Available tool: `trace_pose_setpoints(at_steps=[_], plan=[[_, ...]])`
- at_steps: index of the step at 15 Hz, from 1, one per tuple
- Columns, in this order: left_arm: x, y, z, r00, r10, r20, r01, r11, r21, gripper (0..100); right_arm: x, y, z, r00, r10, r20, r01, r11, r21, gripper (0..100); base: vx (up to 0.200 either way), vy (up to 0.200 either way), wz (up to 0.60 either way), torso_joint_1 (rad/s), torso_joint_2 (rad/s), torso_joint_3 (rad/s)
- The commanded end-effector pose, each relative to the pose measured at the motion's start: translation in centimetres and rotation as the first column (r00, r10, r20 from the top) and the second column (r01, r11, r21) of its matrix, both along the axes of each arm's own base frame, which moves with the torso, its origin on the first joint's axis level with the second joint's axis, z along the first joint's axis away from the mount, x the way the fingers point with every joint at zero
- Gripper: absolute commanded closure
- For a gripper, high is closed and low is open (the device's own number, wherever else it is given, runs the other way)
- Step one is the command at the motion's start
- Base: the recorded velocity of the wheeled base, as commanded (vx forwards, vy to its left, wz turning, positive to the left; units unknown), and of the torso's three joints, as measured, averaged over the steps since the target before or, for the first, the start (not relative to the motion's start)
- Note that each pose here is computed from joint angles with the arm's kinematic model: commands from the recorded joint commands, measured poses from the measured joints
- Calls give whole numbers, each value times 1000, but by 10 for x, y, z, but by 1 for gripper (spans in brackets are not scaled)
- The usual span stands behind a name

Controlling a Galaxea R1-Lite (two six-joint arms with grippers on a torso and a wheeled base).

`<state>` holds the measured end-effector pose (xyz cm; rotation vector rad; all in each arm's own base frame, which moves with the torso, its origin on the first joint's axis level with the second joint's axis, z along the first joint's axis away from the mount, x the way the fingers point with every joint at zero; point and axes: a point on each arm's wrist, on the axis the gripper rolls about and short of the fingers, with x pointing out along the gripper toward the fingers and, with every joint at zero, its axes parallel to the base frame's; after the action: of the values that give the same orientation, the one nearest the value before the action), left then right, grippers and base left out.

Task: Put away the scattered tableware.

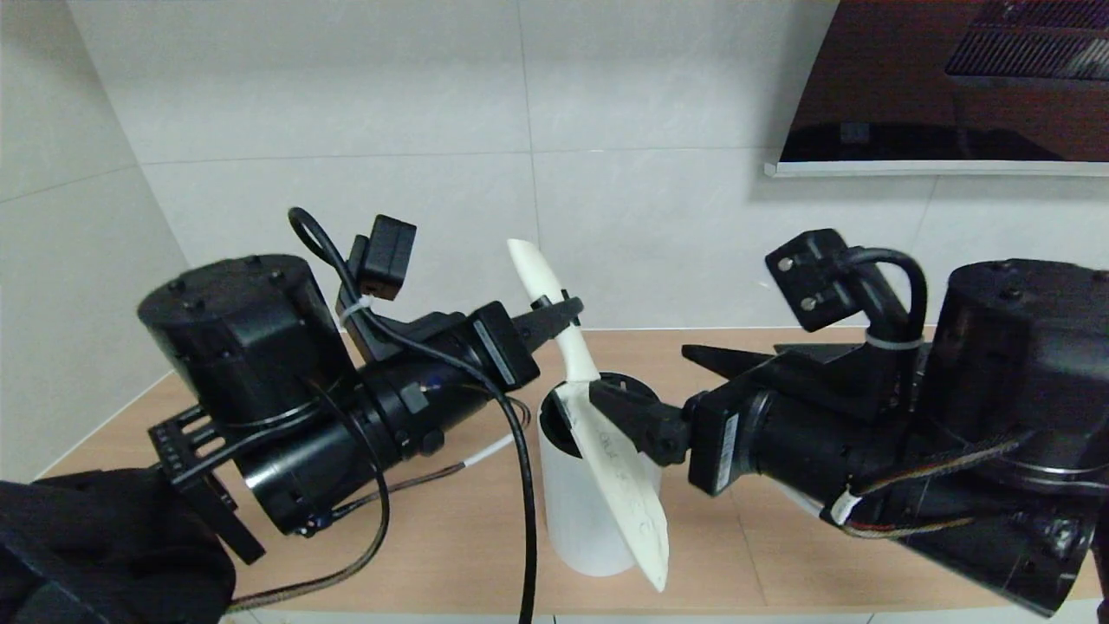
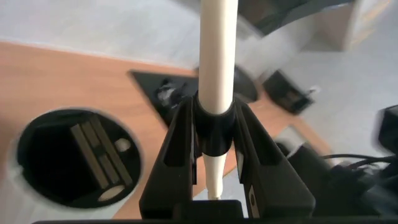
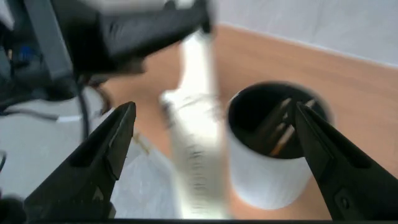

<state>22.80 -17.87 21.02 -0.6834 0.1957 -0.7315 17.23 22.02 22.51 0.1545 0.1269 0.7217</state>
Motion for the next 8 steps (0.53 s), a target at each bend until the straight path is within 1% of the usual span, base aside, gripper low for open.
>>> trace_pose_setpoints(at_steps=[1,2,3,4,5,6,7,8], plan=[[9,13,61,993,101,61,-98,994,-45,100,10,-29,20,995,-93,42,91,994,53,0,0,0,0,0,0,0],[15,17,75,979,199,49,-199,980,-4,100,15,-35,22,991,-122,47,119,991,57,0,0,0,0,0,0,0],[21,19,74,960,278,31,-279,960,31,100,18,-36,21,991,-130,46,127,990,56,0,0,0,0,0,0,0],[28,15,70,953,300,31,-302,952,52,100,19,-35,18,991,-131,39,129,991,47,0,0,0,0,0,0,0],[32,10,65,943,331,43,-333,939,83,100,22,-32,13,991,-130,28,129,991,33,0,0,0,0,0,0,0],[36,1,57,925,374,68,-380,916,126,100,24,-30,9,991,-136,20,136,991,17,0,0,0,0,0,0,0],[41,-3,52,899,426,106,-438,887,149,100,26,-30,8,990,-139,22,138,990,7,0,0,0,0,0,0,0],[45,-8,48,876,459,150,-480,862,163,100,27,-31,7,989,-146,21,146,989,4,0,0,0,0,0,0,0]])
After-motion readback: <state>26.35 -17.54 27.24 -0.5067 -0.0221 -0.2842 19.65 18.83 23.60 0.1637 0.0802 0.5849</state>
